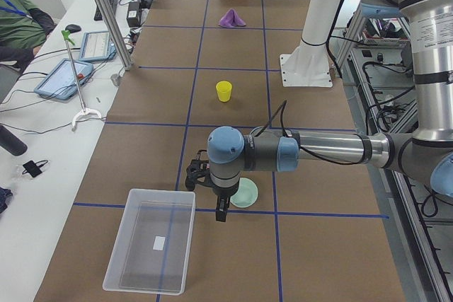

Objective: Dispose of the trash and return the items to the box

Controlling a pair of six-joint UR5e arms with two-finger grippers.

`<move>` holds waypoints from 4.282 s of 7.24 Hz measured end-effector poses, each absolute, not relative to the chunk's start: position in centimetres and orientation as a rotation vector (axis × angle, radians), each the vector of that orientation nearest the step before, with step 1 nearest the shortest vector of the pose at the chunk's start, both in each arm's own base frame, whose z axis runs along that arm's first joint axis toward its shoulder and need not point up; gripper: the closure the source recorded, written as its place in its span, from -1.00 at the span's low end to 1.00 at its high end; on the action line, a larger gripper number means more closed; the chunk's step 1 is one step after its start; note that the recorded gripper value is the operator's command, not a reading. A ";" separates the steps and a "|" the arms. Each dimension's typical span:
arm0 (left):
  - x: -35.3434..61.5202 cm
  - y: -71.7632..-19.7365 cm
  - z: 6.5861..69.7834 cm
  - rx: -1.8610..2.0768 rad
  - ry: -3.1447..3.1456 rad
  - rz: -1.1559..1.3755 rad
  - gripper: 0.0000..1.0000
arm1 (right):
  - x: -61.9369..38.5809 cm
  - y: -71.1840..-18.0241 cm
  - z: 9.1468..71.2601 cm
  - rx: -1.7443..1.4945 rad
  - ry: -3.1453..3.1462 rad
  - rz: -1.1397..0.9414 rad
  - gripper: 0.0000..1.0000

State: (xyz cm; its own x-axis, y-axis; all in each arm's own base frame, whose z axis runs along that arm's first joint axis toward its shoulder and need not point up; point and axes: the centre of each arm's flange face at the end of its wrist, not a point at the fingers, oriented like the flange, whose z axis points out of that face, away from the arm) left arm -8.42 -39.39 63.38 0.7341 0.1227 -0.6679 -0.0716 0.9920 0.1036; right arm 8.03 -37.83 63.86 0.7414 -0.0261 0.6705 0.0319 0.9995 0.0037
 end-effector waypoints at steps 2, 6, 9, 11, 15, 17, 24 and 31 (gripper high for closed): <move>-8.4 -39.5 62.8 0.085 0.737 0.115 -0.98 | 8.0 -37.8 63.9 -0.008 -0.735 -0.033 -1.00; -8.5 -42.0 58.1 0.272 0.720 0.185 -0.98 | 7.9 -38.7 61.8 0.136 -0.745 -0.088 -1.00; -8.3 -41.9 58.1 0.549 0.705 0.257 -0.99 | 7.5 -39.6 59.4 0.293 -0.784 -0.141 -1.00; -5.6 -38.9 59.7 0.517 0.779 0.167 -0.97 | 7.5 -39.6 59.0 0.302 -0.786 -0.119 -1.00; 6.1 -35.7 61.4 0.301 0.846 0.004 -0.97 | 7.6 -39.5 59.2 0.314 -0.776 -0.119 -1.00; 10.9 -33.8 63.1 0.253 0.781 -0.010 -0.96 | 7.6 -39.4 59.4 0.312 -0.768 -0.116 -1.00; 17.5 -32.3 66.1 0.213 0.750 0.055 1.00 | 7.7 -39.2 59.8 0.305 -0.764 -0.112 -1.00; 13.9 -34.1 57.4 0.262 0.880 -0.008 1.00 | 7.7 -39.1 59.9 0.302 -0.764 -0.111 -1.00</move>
State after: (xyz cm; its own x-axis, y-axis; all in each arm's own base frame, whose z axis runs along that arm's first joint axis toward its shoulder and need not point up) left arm 13.92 -34.05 57.44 0.6388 0.1010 -0.7627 0.1142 0.9679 0.2238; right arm 7.67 -39.14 59.94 0.7184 -0.2072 0.6640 -0.0105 0.9513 0.3082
